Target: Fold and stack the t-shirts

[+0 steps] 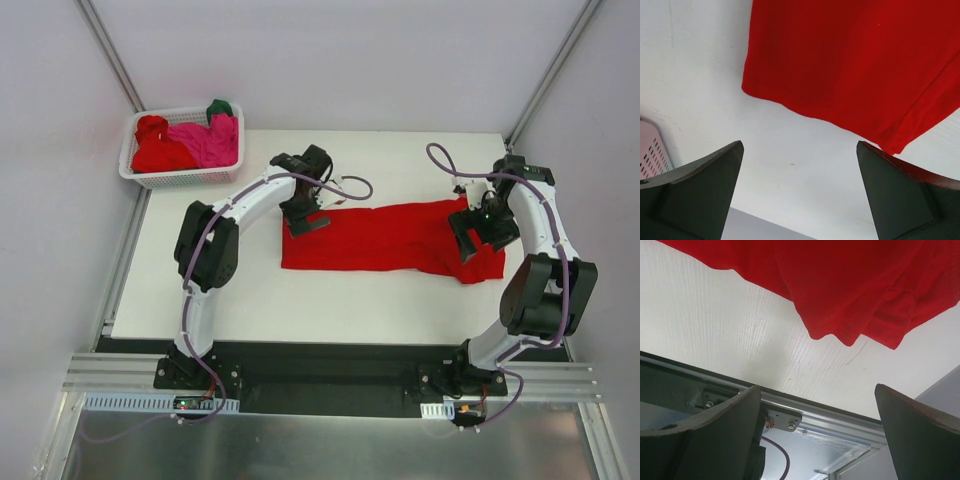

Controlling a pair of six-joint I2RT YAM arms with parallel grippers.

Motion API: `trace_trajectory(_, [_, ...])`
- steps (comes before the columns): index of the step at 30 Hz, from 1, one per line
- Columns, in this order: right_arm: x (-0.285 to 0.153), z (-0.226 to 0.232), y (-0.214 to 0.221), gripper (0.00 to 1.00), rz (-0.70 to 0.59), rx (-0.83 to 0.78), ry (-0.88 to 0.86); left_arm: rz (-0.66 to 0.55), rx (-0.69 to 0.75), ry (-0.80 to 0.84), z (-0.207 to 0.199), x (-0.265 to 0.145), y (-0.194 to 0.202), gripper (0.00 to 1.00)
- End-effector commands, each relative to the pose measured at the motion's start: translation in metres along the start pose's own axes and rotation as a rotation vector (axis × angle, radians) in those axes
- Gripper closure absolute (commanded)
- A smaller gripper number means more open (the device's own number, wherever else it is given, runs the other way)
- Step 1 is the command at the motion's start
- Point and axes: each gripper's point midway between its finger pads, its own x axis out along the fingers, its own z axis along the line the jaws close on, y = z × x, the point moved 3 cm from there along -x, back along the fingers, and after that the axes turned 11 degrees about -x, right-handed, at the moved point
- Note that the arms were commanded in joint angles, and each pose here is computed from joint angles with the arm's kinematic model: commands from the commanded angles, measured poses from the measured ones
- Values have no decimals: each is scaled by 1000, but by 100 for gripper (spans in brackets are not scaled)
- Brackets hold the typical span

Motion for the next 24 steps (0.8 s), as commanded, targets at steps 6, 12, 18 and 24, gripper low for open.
trace_trajectory(6, [-12,10,4,0,-45,13,-2,28,88,77,-19,27,-8,4])
trace_trajectory(12, [-13,12,6,0,-43,11,-2,46,92,70,-17,38,-10,4])
trace_trajectory(18, [-11,15,9,0,-42,11,-11,51,97,64,-15,42,-10,6])
trace_trajectory(24, [-10,17,9,0,-44,10,-19,12,88,55,-8,33,-19,10])
